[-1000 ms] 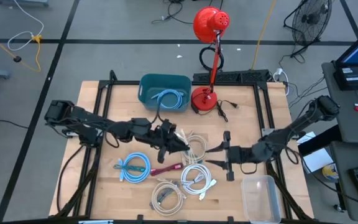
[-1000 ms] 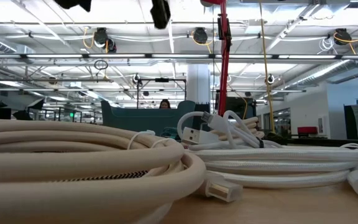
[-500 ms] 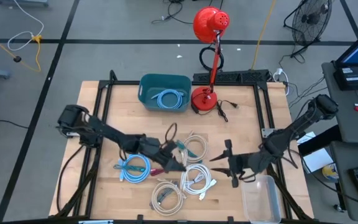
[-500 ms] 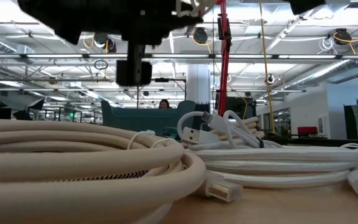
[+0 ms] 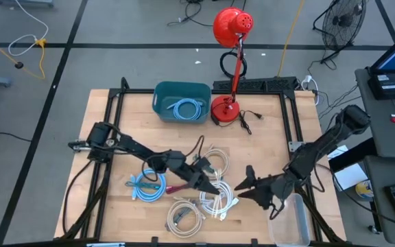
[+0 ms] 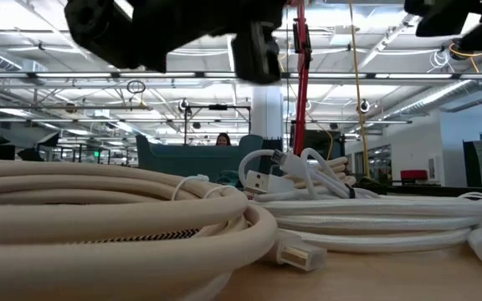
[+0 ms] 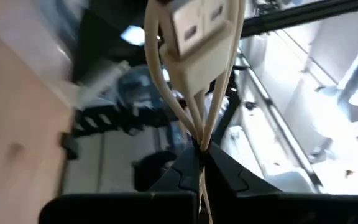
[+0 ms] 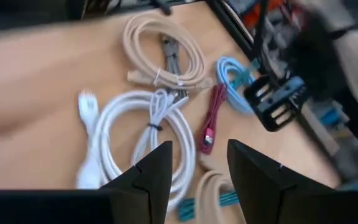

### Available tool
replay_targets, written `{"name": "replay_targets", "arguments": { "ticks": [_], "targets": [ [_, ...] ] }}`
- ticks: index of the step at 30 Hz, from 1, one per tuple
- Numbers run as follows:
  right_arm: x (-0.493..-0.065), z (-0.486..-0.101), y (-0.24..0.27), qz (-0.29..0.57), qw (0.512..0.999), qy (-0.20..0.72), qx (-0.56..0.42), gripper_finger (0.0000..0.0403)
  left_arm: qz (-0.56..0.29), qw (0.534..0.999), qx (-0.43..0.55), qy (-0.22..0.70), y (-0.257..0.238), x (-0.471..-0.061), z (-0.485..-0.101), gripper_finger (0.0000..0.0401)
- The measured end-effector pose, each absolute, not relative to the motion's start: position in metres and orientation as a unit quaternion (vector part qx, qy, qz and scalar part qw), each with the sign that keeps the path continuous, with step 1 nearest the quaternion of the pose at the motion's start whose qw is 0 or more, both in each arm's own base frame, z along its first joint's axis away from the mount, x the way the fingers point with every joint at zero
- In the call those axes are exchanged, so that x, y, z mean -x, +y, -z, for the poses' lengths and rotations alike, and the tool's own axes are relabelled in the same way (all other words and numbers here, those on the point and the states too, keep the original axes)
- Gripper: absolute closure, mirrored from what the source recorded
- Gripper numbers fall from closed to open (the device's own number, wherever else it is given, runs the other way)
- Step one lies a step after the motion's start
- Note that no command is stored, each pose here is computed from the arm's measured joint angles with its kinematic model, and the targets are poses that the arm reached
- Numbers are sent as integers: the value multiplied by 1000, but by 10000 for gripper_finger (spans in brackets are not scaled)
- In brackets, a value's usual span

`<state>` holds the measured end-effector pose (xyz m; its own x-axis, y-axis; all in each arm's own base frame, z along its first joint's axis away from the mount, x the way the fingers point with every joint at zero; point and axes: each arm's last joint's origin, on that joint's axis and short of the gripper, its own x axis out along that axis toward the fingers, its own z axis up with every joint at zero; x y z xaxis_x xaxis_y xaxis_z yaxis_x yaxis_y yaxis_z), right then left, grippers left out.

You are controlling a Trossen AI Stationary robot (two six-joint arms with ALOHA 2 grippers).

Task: Pick & Place USB Port
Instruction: Put the light brown charger cable into the transparent bin

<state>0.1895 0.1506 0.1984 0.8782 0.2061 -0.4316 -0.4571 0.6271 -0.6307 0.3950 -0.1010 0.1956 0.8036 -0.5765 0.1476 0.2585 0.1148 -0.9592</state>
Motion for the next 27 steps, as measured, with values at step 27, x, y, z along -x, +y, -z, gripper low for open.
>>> {"name": "replay_targets", "arguments": {
  "ticks": [27],
  "targets": [
    [-204, -217, 168, -18, 764, -2, 645, 322, 276, 739, 604, 114, -37, -410, -206, 396]
  ]
}}
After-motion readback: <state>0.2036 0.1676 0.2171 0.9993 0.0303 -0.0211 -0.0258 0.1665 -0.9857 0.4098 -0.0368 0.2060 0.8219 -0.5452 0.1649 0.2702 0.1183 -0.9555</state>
